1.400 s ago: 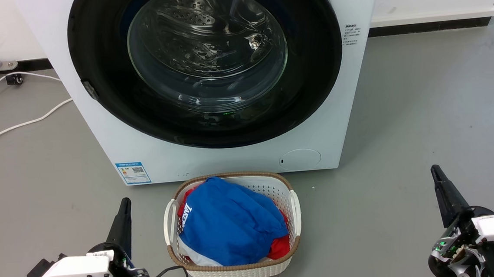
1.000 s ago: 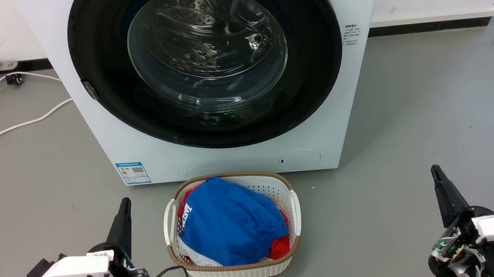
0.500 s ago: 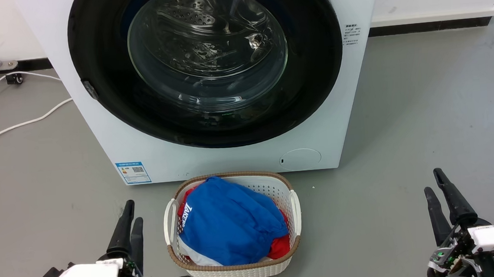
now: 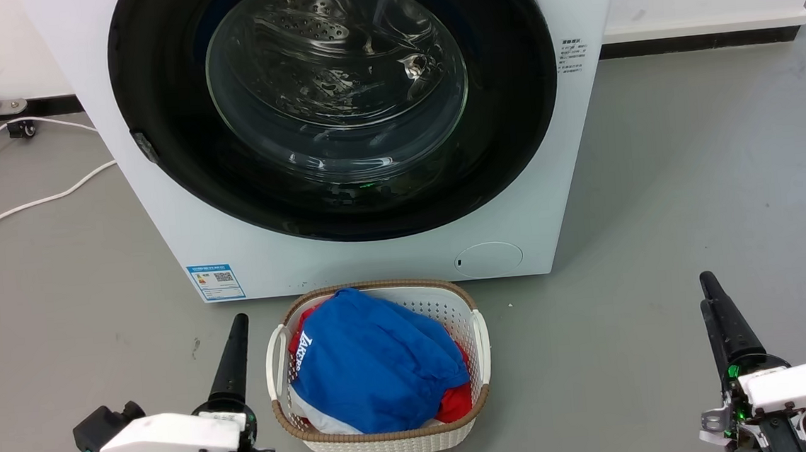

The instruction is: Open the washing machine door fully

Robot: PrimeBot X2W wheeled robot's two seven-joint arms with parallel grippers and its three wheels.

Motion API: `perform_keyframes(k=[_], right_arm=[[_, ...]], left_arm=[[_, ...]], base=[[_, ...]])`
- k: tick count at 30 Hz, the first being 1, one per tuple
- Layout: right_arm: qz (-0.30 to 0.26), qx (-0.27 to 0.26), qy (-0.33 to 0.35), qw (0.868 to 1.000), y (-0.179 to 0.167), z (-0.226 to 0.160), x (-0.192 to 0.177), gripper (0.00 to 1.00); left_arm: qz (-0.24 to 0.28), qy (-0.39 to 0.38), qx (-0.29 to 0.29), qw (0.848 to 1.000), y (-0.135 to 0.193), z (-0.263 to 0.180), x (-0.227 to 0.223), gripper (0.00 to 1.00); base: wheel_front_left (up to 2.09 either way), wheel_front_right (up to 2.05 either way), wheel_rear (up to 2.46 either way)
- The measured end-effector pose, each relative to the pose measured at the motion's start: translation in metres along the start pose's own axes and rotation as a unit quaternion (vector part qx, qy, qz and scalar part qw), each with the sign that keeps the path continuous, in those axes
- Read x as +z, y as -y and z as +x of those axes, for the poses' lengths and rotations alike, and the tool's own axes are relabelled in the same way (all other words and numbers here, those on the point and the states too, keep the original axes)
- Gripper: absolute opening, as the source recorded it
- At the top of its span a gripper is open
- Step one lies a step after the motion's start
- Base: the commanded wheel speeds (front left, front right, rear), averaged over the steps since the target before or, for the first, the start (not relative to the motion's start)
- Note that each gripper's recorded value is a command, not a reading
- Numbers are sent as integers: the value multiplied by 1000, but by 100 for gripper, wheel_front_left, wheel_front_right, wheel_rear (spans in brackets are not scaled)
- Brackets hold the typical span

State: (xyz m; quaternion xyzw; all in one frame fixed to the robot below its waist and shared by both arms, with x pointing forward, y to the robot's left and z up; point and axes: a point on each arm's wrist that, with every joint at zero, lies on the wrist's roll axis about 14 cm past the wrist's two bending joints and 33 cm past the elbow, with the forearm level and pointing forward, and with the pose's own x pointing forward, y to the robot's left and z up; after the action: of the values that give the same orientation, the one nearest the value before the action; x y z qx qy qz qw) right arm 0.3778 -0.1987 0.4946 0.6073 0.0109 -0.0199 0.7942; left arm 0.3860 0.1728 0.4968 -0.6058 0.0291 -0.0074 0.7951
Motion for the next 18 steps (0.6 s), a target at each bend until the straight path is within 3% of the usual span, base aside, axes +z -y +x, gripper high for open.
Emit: perform_keyframes(k=[7,18], right_arm=[[-97,8,5,995,-5,-1,2,100],[-219,24,0,975,-14,-4,-4,100]], left_arm=[[86,-7,-3,996,2,0,-7,100],[208,-12,-8,978,5,0,-12,100]], base=[[0,0,0],[0,0,0]])
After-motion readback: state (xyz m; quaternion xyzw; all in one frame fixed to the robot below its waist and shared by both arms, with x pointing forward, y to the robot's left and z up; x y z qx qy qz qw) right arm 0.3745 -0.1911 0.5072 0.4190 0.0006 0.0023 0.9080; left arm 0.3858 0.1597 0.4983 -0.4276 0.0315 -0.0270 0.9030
